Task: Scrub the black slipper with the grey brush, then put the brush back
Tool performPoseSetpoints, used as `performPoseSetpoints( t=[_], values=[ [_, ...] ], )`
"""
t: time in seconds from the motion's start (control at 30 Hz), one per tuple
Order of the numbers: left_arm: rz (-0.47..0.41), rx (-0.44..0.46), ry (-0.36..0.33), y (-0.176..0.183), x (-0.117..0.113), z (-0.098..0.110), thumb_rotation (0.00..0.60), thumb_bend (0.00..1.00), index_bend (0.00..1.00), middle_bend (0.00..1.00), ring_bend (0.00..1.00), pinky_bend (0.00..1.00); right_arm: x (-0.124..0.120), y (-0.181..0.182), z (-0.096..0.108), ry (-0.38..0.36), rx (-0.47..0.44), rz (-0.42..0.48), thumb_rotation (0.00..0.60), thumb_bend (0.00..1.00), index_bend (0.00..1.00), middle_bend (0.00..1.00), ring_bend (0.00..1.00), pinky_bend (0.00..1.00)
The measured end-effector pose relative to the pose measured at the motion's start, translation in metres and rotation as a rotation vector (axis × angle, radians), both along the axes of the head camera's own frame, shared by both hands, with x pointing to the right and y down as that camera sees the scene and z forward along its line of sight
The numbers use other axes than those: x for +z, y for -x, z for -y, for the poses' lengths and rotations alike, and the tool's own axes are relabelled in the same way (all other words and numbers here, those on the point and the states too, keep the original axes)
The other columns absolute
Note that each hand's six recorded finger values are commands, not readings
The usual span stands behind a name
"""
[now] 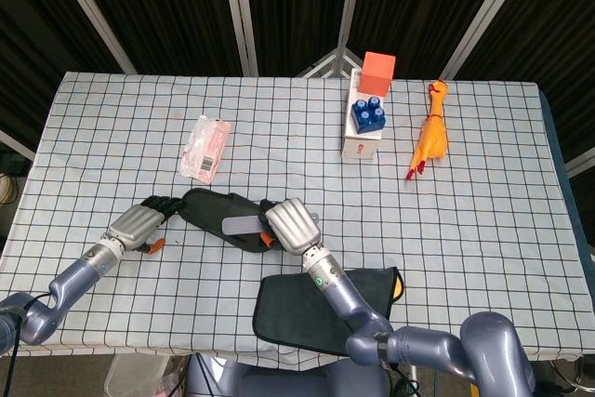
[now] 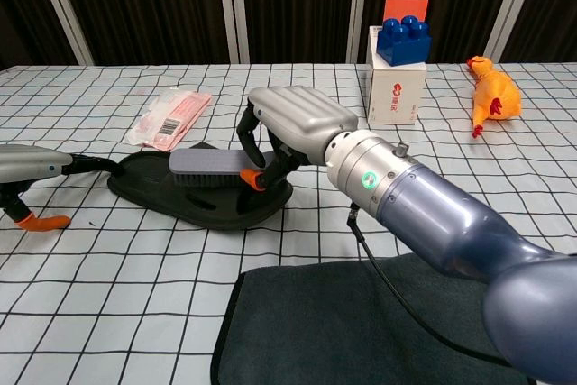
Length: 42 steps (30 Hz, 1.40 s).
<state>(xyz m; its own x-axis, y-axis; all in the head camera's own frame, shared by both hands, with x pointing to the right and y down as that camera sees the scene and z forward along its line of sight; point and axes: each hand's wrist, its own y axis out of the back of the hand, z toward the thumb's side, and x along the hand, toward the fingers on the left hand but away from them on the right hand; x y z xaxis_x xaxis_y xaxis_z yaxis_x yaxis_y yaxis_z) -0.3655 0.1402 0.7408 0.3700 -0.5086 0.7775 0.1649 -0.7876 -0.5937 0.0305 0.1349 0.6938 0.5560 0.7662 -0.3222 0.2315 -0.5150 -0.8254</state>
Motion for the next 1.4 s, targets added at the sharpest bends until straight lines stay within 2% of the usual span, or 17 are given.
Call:
performPoseSetpoints(
  t=[0.4,0.8,0.9,1.07,1.2,1.4],
  values=[
    [-0.003,0.0,-0.002,0.001,-0.002,-0.001,0.6,0.59,0.0,0.0,0.0,0.0,0.012,-0.015,0.01,-0.02,0.027,-0.064,0.6,0.97,0.79,0.77,0.65,0.67],
    [-0.014,-0.013,-0.014,0.001,-0.008,0.0,0.6,0.59,0.0,0.0,0.0,0.0,0.01,-0.036,0.016,-0.054,0.041,-0.101,0.6,0.97,0.79,0.77,0.65,0.67],
    [-0.03,-0.016,-0.029,0.0,-0.013,0.002,0.6,0.52,0.0,0.0,0.0,0.0,0.006,-0.04,0.018,-0.062,0.049,-0.099,0.6,0.97,0.79,0.77,0.65,0.67],
    [-0.082,-0.025,-0.068,-0.003,-0.03,0.003,0.6,0.28,0.0,0.0,0.0,0.0,-0.005,-0.05,0.022,-0.091,0.061,-0.098,0.6,0.97,0.79,0.77,0.65,0.67],
    [-0.139,-0.04,-0.101,-0.002,-0.051,0.002,0.6,0.24,0.0,0.0,0.0,0.0,-0.015,-0.063,0.021,-0.087,0.079,-0.091,0.6,0.97,0.79,0.77,0.65,0.67],
    [-0.223,-0.072,-0.172,0.013,-0.09,-0.008,0.592,0.22,0.0,0.0,0.0,0.0,-0.03,-0.108,0.021,-0.101,0.136,-0.123,0.6,0.97,0.79,0.77,0.65,0.67]
  ],
)
